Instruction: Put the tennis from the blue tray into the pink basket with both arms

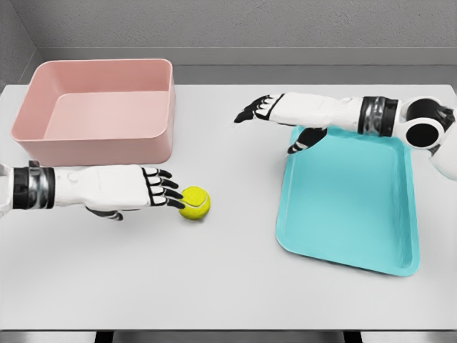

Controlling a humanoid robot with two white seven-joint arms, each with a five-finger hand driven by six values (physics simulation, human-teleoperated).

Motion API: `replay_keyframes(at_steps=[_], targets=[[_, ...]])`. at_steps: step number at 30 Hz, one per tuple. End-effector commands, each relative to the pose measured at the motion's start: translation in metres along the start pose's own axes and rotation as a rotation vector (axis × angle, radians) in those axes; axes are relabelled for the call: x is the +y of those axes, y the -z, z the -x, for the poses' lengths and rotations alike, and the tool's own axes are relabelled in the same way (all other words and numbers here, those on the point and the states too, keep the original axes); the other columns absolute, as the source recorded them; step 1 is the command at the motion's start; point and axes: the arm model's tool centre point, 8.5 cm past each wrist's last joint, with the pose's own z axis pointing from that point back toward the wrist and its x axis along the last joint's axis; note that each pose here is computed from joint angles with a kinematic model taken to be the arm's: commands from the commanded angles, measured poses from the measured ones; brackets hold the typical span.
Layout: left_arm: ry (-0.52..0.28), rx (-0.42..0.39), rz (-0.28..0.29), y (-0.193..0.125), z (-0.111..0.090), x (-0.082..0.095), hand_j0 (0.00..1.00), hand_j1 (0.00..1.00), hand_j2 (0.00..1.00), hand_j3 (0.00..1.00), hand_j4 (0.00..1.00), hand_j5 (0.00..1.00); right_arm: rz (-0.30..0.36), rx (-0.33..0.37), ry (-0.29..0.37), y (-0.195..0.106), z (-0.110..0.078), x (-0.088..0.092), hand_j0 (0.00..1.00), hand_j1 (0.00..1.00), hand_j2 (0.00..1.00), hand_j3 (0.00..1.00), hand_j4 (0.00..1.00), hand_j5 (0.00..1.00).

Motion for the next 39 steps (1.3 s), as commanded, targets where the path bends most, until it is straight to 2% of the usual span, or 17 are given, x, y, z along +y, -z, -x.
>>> replay_keyframes(at_steps=[1,4,7,10,12,14,18,20,24,29,32,34,39], targets=[[0.012,-0.029,-0.028,0.017,-0.005,0.006,1.0,1.0,1.0,1.0,1.0,1.0,0.034,0.048,0.0,-0.021,0.011,-0.007,1.0,1.0,1.0,1.0,1.0,1.0],[0.033,-0.051,-0.037,0.025,-0.006,0.016,1.0,1.0,1.0,1.0,1.0,1.0,0.054,0.106,0.011,-0.037,0.026,-0.011,1.0,1.0,1.0,1.0,1.0,1.0],[0.041,-0.069,-0.055,0.037,-0.006,0.023,1.0,1.0,1.0,1.0,1.0,1.0,0.046,0.133,0.014,-0.049,0.031,-0.008,1.0,1.0,1.0,1.0,1.0,1.0],[0.049,-0.102,-0.042,0.054,-0.007,0.026,1.0,1.0,1.0,1.0,1.0,1.0,0.032,0.182,0.017,-0.072,0.039,-0.003,1.0,1.0,1.0,1.0,1.0,1.0],[0.05,-0.113,-0.054,0.064,-0.007,0.029,1.0,1.0,1.0,1.0,1.0,1.0,0.026,0.2,0.019,-0.081,0.042,-0.001,1.0,1.0,1.0,1.0,1.0,1.0],[0.046,-0.11,-0.054,0.068,-0.005,0.028,1.0,1.0,1.0,1.0,1.0,1.0,0.015,0.219,0.03,-0.089,0.045,0.006,1.0,1.0,1.0,1.0,1.0,1.0],[0.041,-0.094,-0.048,0.067,0.002,0.028,1.0,1.0,1.0,1.0,1.0,1.0,0.012,0.247,0.034,-0.102,0.048,0.009,1.0,1.0,1.0,1.0,1.0,1.0],[0.035,-0.094,-0.032,0.067,0.002,0.025,1.0,1.0,1.0,1.0,1.0,1.0,0.033,0.273,0.03,-0.115,0.052,0.003,1.0,1.0,1.0,1.0,1.0,1.0],[0.023,-0.093,-0.033,0.066,0.003,0.024,1.0,1.0,1.0,1.0,1.0,1.0,0.024,0.301,0.057,-0.122,0.059,0.015,1.0,1.0,1.0,1.0,1.0,1.0],[0.002,-0.099,-0.037,0.066,0.001,0.021,1.0,1.0,1.0,1.0,1.0,1.0,0.018,0.295,0.068,-0.119,0.058,0.021,1.0,1.0,1.0,1.0,1.0,1.0],[-0.001,-0.094,-0.034,0.067,0.003,0.019,1.0,1.0,1.0,1.0,1.0,1.0,0.019,0.298,0.069,-0.12,0.058,0.021,1.0,1.0,1.0,1.0,1.0,1.0],[-0.017,-0.099,-0.007,0.07,0.003,0.009,1.0,1.0,1.0,1.0,1.0,1.0,0.025,0.3,0.069,-0.12,0.059,0.02,1.0,1.0,1.0,1.0,1.0,1.0],[-0.025,-0.092,0.001,0.07,0.005,0.006,1.0,1.0,1.0,1.0,1.0,1.0,0.038,0.311,0.073,-0.126,0.06,0.019,1.0,1.0,1.0,1.0,1.0,1.0]])
